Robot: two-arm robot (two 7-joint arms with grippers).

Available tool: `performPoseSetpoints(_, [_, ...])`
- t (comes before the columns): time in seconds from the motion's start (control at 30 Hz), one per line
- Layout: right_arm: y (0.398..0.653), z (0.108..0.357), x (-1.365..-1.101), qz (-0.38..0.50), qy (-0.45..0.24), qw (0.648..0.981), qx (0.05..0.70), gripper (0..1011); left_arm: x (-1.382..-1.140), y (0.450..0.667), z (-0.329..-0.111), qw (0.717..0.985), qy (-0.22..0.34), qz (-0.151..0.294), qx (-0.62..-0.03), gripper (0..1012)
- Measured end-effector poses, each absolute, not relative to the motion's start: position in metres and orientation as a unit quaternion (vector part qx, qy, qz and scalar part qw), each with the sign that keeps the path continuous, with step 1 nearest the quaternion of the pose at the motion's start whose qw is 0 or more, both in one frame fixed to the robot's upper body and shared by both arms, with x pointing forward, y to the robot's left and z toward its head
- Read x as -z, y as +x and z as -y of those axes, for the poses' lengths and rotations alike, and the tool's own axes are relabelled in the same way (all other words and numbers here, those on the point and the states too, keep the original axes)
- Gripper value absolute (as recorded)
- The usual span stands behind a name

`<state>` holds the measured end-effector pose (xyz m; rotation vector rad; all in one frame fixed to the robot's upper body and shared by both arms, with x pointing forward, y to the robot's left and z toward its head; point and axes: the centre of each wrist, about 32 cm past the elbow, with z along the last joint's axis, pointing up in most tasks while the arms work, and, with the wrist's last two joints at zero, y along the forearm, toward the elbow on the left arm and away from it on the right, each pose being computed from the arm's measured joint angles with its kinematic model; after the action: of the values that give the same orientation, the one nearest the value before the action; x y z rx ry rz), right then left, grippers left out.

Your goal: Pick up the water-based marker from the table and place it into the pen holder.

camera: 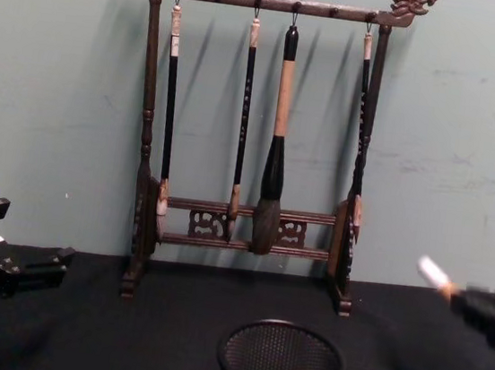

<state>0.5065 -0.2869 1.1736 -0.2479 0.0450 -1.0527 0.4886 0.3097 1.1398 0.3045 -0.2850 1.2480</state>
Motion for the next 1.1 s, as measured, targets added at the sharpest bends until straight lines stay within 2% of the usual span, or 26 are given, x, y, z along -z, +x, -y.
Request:
performPoseSetpoints(0.23, [0.506, 0.271, -1.174, 0.056, -0.003, 0.885, 0.462, 161, -1.140, 0.489, -0.310, 0.791, 0.141, 0.132, -0.580, 1001])
performPoseSetpoints(0.43, [0.509, 0.250, -1.170, 0.072, 0.056, 0.905, 0.415, 161, -1.140, 0.489, -0.310, 0.791, 0.141, 0.132, -0.580, 1001])
performPoseSetpoints(0.77, [0.511, 0.212, -1.161, 0.044, 0.084, 0.934, 0.345, 161, -1.140, 0.489, -0.310, 0.791, 0.141, 0.132, -0.580, 1001])
performPoseSetpoints(1.1, [0.513, 0.195, -1.150, 0.018, 0.074, 0.943, 0.323, 161, -1.140, 0.489, -0.310, 0.791, 0.141, 0.132, -0.580, 1001])
